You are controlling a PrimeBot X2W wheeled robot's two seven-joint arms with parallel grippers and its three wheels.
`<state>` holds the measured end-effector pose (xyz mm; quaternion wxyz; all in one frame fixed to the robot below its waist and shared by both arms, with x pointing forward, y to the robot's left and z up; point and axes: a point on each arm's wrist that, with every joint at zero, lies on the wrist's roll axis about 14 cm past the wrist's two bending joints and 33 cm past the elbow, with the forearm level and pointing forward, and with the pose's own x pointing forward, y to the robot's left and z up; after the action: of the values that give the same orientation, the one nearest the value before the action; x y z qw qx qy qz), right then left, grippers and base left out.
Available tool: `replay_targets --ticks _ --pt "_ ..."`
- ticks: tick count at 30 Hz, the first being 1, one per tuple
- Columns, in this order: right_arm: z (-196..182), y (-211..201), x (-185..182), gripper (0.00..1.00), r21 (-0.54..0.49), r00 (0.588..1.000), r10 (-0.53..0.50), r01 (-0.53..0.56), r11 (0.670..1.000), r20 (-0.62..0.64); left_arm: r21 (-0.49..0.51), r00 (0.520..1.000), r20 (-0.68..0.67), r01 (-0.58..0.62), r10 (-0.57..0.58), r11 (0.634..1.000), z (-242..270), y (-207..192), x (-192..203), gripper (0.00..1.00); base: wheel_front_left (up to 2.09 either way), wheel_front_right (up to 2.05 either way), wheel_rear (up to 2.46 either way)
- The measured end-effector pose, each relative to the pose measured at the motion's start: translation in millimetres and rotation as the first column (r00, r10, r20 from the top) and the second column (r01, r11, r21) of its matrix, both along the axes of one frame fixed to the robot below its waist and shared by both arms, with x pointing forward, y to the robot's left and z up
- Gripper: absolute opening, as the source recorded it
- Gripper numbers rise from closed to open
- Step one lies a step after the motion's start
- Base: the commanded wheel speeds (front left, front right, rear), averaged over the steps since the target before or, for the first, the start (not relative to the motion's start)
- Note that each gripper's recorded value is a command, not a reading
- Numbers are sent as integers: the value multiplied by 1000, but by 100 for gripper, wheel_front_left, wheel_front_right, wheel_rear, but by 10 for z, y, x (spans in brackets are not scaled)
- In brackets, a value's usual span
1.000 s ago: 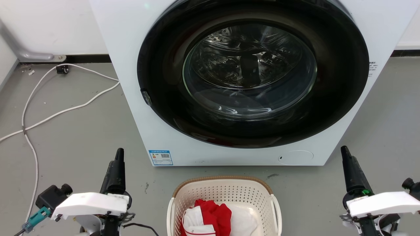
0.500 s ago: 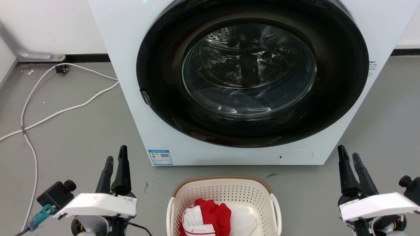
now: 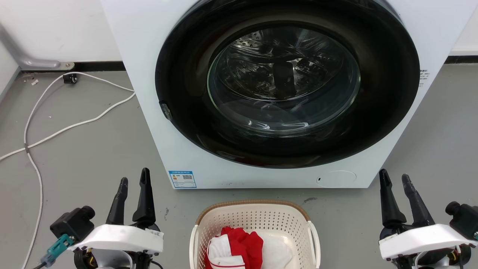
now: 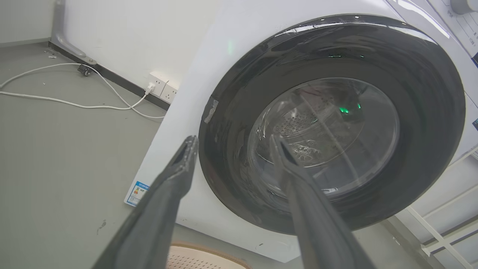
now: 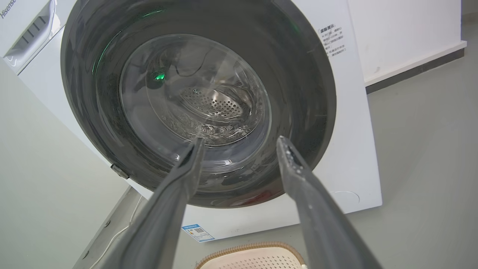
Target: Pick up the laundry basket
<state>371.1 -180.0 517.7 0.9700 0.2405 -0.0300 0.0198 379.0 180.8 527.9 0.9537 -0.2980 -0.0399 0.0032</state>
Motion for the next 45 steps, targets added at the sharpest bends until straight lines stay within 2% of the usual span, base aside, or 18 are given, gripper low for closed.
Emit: replay_targets --ticks 22,38,45 --pt "68 47 -56 100 -206 999 12 -2 979 50 224 1000 29 -5 -2 975 10 -70 -44 100 0 0 0" --pt "43 102 -83 100 -347 997 36 -13 938 61 351 998 59 -11 -10 936 50 -125 -57 100 0 0 0" --pt "36 130 -95 100 -415 997 50 -18 910 66 413 997 70 -18 -12 910 54 -146 -74 100 0 0 0"
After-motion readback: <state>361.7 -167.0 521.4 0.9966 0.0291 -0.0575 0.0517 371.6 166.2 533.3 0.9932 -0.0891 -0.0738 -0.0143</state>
